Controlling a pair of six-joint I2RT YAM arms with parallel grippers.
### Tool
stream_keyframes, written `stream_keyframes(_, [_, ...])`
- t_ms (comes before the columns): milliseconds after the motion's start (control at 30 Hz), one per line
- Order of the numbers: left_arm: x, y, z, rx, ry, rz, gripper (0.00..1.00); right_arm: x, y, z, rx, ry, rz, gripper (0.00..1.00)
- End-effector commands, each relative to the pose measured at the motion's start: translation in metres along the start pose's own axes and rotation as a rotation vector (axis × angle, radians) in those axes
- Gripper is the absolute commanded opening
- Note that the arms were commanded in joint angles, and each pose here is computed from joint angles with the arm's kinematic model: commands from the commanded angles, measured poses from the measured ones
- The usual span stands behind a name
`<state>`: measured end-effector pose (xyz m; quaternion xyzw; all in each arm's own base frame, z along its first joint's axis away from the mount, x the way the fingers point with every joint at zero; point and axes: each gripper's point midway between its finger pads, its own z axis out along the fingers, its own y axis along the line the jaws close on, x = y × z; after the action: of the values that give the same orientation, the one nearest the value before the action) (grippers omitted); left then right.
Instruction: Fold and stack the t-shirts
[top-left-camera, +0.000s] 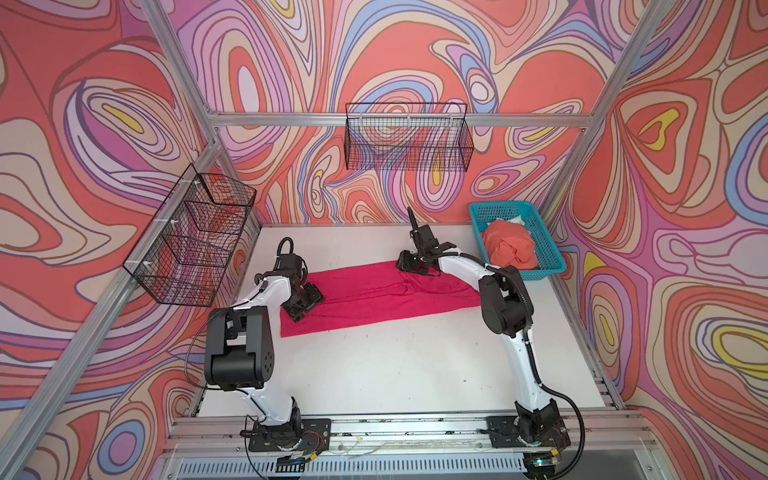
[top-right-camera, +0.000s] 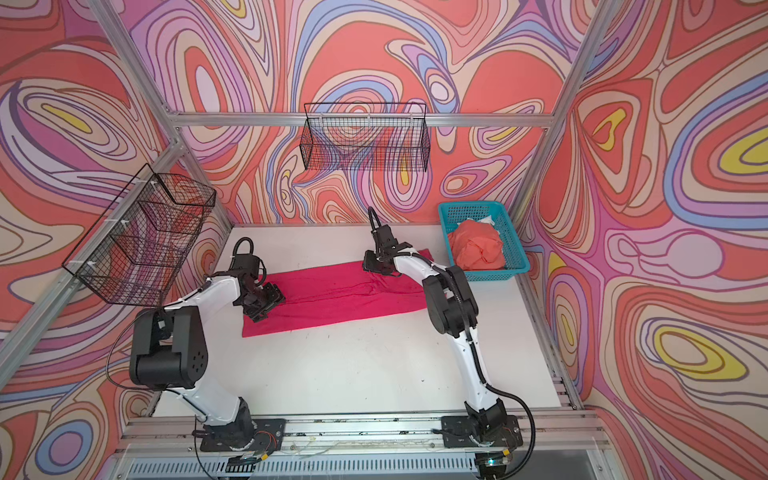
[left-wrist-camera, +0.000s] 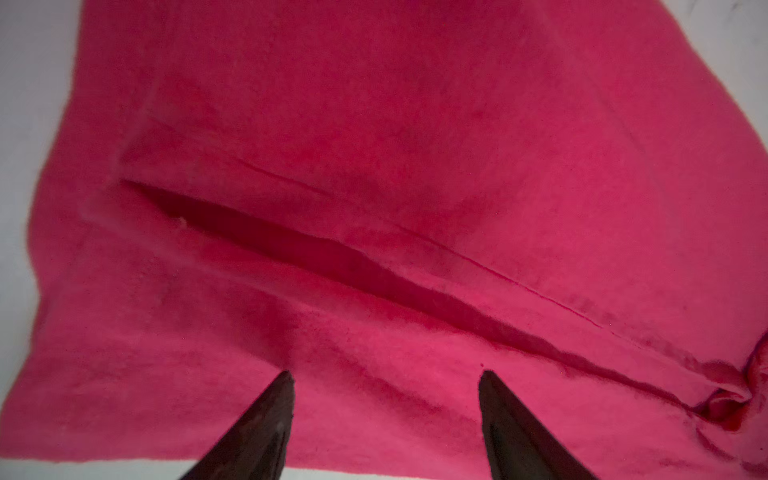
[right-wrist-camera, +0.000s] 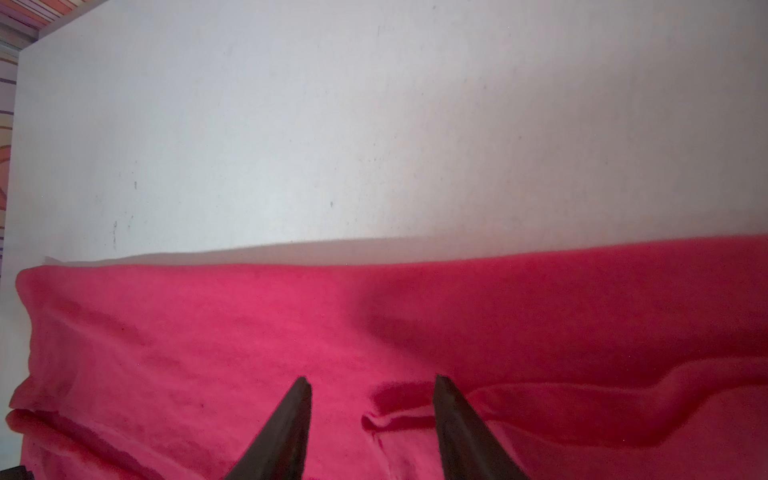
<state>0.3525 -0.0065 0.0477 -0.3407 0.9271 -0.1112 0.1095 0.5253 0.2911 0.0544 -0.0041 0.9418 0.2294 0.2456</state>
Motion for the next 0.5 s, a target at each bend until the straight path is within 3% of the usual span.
stream_keyframes(0, [-0.006,-0.009,-0.005,0.004,0.002,0.031,0.73,-0.025,0.01,-0.046,0.022,-0.084,-0.031,0.52])
stream_keyframes(133, [-0.009,-0.009,-0.001,-0.012,0.008,0.052,0.73,-0.011,-0.006,-0.078,0.076,-0.081,0.003,0.53])
stream_keyframes(467, [-0.015,-0.001,0.017,-0.067,0.023,0.086,0.74,0.067,-0.085,-0.105,0.189,0.027,0.165,0.53])
